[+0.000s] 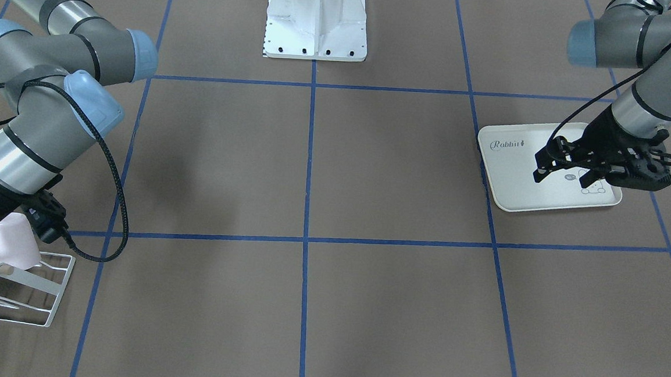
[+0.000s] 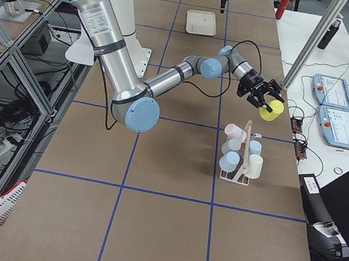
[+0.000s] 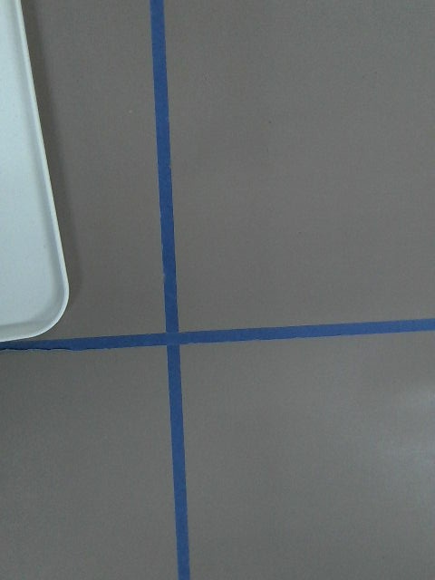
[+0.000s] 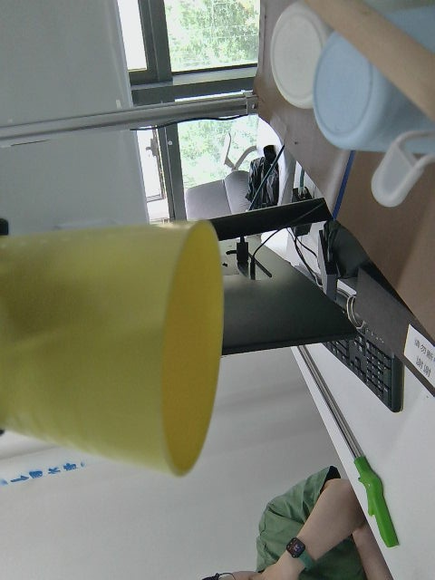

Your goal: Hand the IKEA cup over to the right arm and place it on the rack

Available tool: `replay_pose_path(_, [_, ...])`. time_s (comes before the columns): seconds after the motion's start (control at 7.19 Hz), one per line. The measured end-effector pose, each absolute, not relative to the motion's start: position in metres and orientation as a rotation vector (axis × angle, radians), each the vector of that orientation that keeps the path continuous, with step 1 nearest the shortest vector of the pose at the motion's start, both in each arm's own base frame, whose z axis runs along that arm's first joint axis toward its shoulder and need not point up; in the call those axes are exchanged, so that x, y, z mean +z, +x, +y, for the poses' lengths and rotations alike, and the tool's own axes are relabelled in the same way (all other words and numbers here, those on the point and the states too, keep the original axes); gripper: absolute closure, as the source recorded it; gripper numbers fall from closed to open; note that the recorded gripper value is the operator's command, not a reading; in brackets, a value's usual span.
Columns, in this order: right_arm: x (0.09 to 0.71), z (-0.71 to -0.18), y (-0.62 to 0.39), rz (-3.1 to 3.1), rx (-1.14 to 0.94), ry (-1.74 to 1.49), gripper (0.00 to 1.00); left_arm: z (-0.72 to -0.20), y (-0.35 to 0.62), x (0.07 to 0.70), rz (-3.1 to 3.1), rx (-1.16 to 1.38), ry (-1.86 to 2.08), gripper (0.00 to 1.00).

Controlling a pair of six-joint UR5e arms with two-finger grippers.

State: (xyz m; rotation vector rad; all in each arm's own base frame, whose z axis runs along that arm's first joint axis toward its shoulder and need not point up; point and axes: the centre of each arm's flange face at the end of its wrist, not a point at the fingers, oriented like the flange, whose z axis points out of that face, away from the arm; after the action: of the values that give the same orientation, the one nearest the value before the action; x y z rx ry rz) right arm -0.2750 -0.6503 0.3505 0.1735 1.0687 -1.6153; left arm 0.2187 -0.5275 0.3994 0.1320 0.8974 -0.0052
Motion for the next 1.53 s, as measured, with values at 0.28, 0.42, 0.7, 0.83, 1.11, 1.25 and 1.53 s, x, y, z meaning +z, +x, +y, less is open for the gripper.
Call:
replay_pose_path(0.28, [0.383, -0.662, -0.286, 1.115, -1.59, 0.158, 0.55, -0.527, 0.219, 0.4, 0.897, -0.004, 0.131, 0.0])
replay_pose_path(0.42, [0.393, -0.663, -0.287, 1.129, -1.585, 0.15, 0.54, -0.527, 0.22, 0.4, 0.897, -0.004, 0.131, 0.0])
replay_pose_path(0.7, [0.41, -0.656, -0.292, 1.163, -1.587, 0.126, 0.53, -0.527, 0.221, 0.401, 0.896, -0.003, 0.128, 0.0])
replay_pose_path(0.83, [0.415, -0.652, -0.296, 1.172, -1.592, 0.12, 0.52, -0.527, 0.221, 0.402, 0.895, -0.004, 0.127, 0.0])
replay_pose_path(1.11, [0.427, -0.645, -0.301, 1.177, -1.608, 0.109, 0.51, -0.528, 0.221, 0.404, 0.894, -0.005, 0.124, 0.0])
replay_pose_path(1.25, [0.434, -0.641, -0.302, 1.18, -1.615, 0.103, 0.51, -0.528, 0.221, 0.404, 0.893, -0.006, 0.123, 0.0])
replay_pose_path(1.53, [0.44, -0.636, -0.307, 1.188, -1.623, 0.097, 0.5, -0.529, 0.222, 0.405, 0.892, -0.006, 0.121, 0.0])
